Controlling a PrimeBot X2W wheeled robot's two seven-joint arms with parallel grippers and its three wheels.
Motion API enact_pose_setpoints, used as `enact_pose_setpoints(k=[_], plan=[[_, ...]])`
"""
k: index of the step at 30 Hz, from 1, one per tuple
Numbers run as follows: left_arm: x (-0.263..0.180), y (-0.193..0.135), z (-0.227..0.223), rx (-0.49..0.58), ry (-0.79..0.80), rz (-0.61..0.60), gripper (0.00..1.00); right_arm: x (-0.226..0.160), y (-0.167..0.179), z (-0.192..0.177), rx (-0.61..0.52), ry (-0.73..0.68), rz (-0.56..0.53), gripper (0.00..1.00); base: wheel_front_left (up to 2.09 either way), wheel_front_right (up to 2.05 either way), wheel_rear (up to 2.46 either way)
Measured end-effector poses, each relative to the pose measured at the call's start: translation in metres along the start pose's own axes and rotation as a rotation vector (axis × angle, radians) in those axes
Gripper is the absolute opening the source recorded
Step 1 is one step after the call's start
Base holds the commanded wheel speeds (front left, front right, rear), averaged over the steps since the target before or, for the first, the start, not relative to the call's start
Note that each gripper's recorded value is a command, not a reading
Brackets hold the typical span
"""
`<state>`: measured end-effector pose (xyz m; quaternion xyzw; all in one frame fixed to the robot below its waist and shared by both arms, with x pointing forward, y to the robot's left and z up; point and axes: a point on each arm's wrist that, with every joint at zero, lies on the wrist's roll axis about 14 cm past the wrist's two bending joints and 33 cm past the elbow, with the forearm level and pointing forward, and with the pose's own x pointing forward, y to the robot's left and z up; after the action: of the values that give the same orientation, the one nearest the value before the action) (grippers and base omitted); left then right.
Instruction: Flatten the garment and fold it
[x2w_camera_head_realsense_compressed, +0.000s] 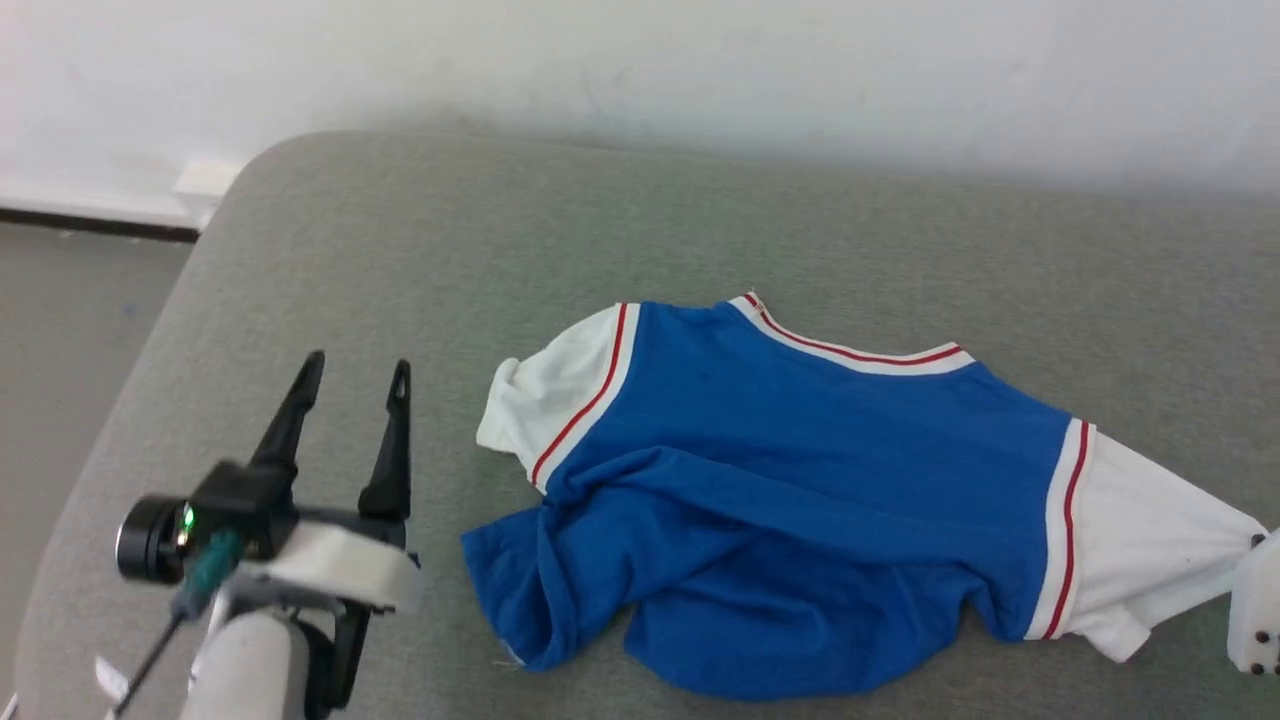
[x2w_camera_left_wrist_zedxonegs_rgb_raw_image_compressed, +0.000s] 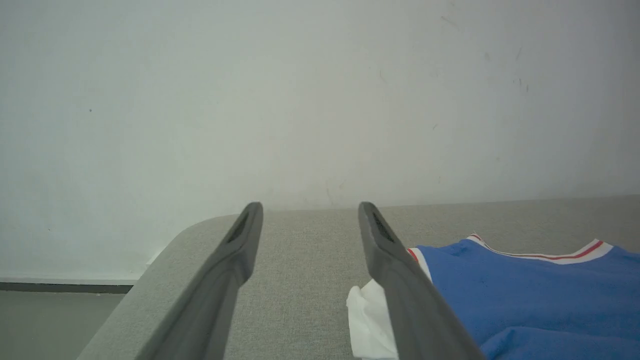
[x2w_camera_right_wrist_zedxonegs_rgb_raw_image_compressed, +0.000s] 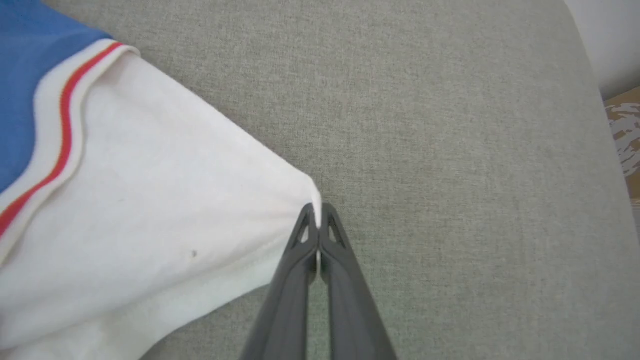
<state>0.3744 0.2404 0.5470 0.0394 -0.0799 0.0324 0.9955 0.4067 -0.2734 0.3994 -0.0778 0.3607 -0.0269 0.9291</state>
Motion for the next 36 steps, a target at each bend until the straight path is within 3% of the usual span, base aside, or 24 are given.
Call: enact_pose_setpoints(k=[3, 11, 19, 27, 36], plan=[[0.02, -0.015, -0.011, 0.023, 0.103, -0.096, 1.0, -0.012, -0.005, -0.001, 0.021, -0.013, -0.008, 0.0, 0.0, 0.0, 0.0], [0.064, -0.069, -0.065, 0.03, 0.598, -0.36, 1.0, -0.022, -0.009, 0.006, 0.037, -0.038, -0.015, 0.0, 0.0, 0.0, 0.0], [0.078, -0.076, -0.105, 0.15, 0.968, -0.484, 1.0, -0.012, -0.002, 0.02, 0.021, -0.052, 0.004, 0.0, 0.0, 0.0, 0.0], [0.083, -0.076, -0.142, 0.286, 1.103, -0.539, 1.0, -0.002, -0.005, 0.016, 0.011, -0.031, 0.0, 0.0, 0.0, 0.0, 0.0], [0.081, -0.088, -0.171, 0.255, 1.175, -0.59, 1.0, 0.005, -0.012, 0.003, 0.011, 0.01, -0.014, 0.0, 0.0, 0.0, 0.0]])
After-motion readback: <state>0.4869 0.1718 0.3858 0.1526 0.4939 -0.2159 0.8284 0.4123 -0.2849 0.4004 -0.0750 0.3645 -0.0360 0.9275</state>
